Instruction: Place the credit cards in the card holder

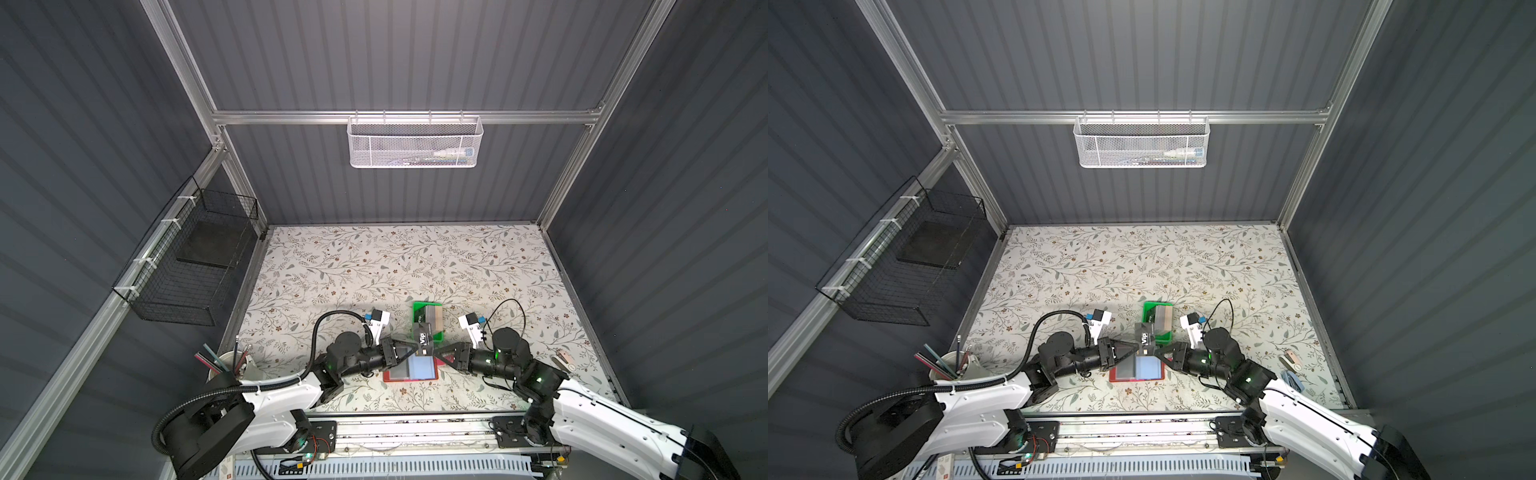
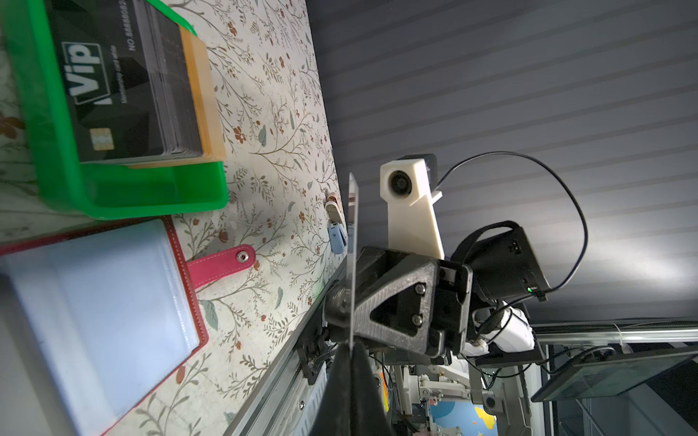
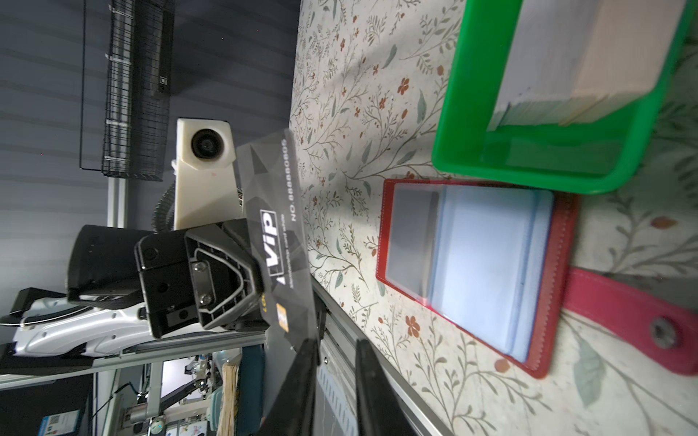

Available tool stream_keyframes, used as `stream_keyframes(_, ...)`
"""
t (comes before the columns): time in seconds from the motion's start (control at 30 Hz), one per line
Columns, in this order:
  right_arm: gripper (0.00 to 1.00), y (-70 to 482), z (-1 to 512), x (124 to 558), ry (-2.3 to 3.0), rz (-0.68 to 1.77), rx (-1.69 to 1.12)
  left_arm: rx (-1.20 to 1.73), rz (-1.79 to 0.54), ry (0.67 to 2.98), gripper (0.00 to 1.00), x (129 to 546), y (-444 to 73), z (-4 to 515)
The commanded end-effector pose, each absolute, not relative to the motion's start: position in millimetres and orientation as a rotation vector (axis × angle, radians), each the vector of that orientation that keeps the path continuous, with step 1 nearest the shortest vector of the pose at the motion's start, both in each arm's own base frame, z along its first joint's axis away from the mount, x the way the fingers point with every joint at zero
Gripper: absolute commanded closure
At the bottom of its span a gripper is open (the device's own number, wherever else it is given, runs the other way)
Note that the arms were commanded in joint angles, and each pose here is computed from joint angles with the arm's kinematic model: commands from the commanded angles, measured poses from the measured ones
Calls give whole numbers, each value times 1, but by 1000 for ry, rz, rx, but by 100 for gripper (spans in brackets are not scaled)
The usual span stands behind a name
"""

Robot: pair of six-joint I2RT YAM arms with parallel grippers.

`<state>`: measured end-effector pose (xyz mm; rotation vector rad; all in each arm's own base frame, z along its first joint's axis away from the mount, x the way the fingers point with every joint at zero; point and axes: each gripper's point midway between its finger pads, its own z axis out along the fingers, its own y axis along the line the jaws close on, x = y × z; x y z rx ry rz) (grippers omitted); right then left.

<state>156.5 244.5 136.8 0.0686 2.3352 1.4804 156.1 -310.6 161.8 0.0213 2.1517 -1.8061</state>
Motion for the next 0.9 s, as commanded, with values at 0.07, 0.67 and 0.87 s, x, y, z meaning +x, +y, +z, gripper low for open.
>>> stream_keyframes(0.07, 74, 239, 126, 162, 2390, 1330, 106, 1, -1721, 2217, 100, 152, -299, 142)
stream_keyframes(0.67, 76, 226, 53, 162, 2726, 796, 183, 23, -1413, 2471, 100, 140, -270, 89)
stream_keyframes(0.87, 81, 228, 37, 165, 2775, 723, 171, 2, -1390, 2468, 100, 142, -267, 83)
